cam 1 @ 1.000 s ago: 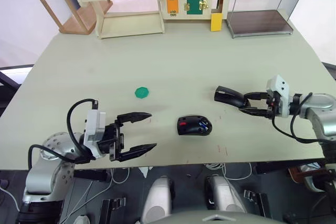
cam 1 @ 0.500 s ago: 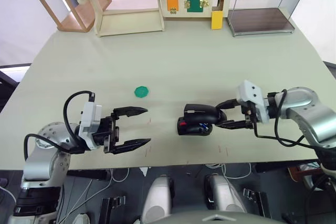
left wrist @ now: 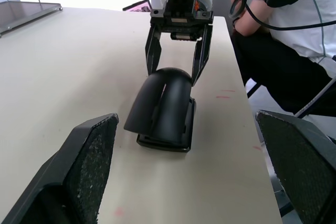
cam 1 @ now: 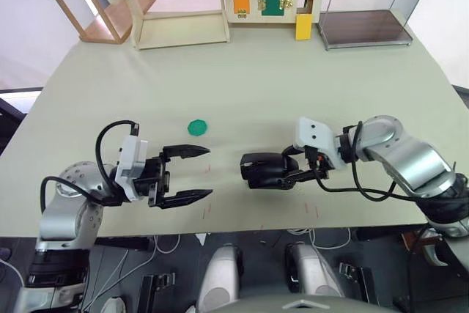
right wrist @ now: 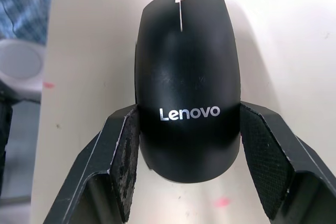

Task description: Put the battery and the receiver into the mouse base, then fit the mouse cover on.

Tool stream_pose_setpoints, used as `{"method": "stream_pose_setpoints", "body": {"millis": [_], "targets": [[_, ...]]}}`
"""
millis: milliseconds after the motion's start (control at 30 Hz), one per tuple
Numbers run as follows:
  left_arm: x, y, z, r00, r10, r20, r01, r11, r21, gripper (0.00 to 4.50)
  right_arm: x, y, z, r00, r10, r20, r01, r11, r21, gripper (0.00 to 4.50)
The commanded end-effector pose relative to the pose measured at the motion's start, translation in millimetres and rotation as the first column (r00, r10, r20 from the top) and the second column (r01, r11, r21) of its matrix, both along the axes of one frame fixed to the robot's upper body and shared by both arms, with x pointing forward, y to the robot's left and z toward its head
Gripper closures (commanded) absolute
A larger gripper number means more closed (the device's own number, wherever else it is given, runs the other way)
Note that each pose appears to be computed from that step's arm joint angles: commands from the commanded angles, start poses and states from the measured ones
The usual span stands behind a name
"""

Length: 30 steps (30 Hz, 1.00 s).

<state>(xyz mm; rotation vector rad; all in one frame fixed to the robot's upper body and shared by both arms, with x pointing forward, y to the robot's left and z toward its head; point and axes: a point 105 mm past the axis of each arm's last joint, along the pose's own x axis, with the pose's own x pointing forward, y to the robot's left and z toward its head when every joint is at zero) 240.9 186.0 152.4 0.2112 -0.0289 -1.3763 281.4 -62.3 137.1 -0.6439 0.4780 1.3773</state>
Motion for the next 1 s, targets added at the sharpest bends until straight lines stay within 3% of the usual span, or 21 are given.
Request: {"method": "stream_pose_setpoints", "body": {"millis": [33, 500, 1000], "targets": [[-2, -4, 4, 1.0, -0.022, 0.013, 0.022, 1.0, 0.004, 0.0, 0, 6, 8, 0.999, 0.006, 0.031, -0.006, 1.0, -0.03, 2.05], [-5, -4, 1, 1.0, -0.023, 0.0, 0.023, 1.0, 0.004, 0.0, 0, 7, -3, 0.999, -0.037, -0.004, 0.036, 0.995, -0.097, 2.05], [-4, -5, 2, 1.0, -0.023, 0.001, 0.023, 1.0, 0.0, 0.0, 1, -1, 2, 0.997, -0.076, -0.013, 0.073, 0.986, -0.152, 2.05]]}}
